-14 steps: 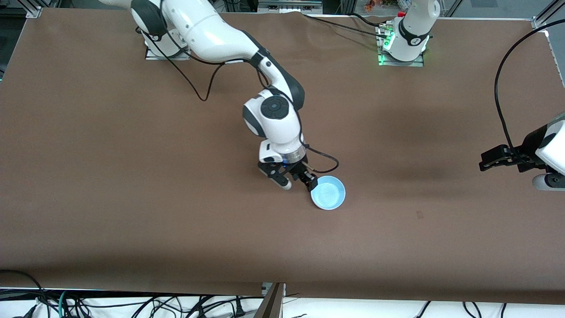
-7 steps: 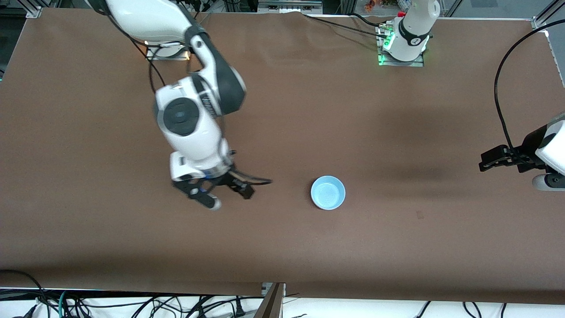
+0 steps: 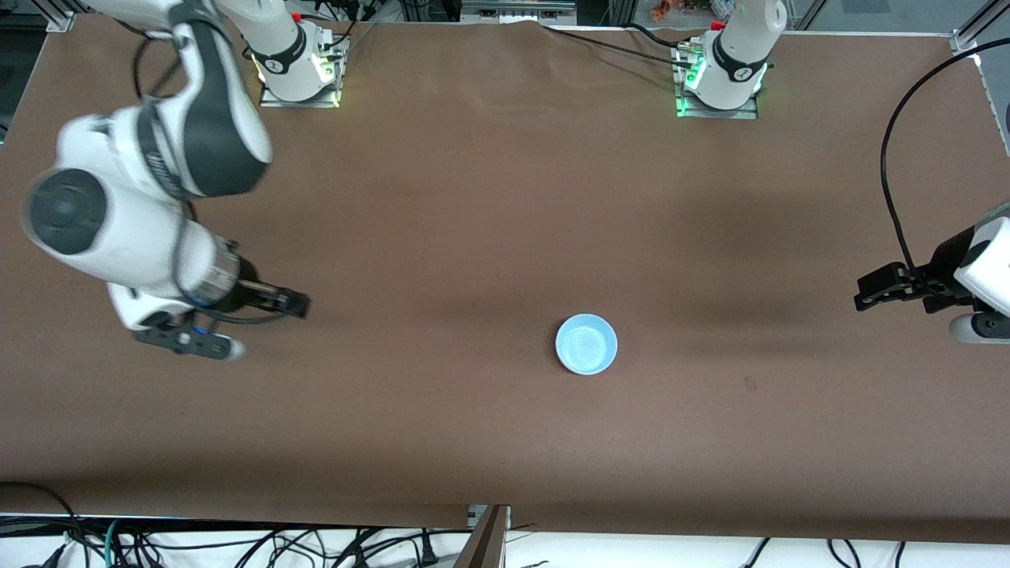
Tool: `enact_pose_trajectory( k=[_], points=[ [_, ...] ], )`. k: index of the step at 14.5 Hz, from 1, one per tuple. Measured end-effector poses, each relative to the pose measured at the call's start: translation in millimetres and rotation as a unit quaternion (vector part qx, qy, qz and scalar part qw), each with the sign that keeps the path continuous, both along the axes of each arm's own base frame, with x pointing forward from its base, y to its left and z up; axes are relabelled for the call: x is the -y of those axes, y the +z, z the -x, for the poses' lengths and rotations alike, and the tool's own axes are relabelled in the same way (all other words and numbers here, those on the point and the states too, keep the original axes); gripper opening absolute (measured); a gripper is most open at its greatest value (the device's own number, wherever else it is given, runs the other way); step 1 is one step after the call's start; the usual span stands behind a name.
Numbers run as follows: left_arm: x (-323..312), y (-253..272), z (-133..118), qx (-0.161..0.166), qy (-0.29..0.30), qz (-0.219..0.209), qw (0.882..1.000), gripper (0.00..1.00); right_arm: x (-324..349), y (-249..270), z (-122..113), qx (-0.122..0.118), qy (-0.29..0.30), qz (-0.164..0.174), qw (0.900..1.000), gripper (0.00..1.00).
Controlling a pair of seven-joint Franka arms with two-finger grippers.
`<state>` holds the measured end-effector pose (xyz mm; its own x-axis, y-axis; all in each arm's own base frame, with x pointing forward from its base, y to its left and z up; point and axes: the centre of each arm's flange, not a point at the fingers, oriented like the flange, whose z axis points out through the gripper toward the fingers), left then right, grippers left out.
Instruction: Stack pink and blue bowls on white bowl
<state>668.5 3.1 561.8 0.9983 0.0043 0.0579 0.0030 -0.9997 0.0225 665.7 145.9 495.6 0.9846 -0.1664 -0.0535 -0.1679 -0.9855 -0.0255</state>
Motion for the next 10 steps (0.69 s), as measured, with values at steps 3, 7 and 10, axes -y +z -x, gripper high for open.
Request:
enact_pose_trajectory(
  k=[3, 7, 10],
  points=[
    [5.0, -0.4, -0.3, 0.001, -0.003, 0.0, 1.0, 1.0, 74.7, 26.7, 41.3, -0.014, 0.033, -0.014, 0.999, 1.0],
    [6.2, -0.1, -0.7, 0.003, -0.003, 0.0, 1.0, 1.0, 106.2, 57.0, 84.4, -0.007, 0.061, -0.012, 0.998, 1.0],
    [5.9, -1.3, -1.0, 0.002, -0.003, 0.0, 1.0, 1.0, 102.0, 70.9, 86.8, 0.005, 0.071, -0.012, 0.997, 1.0]
  ],
)
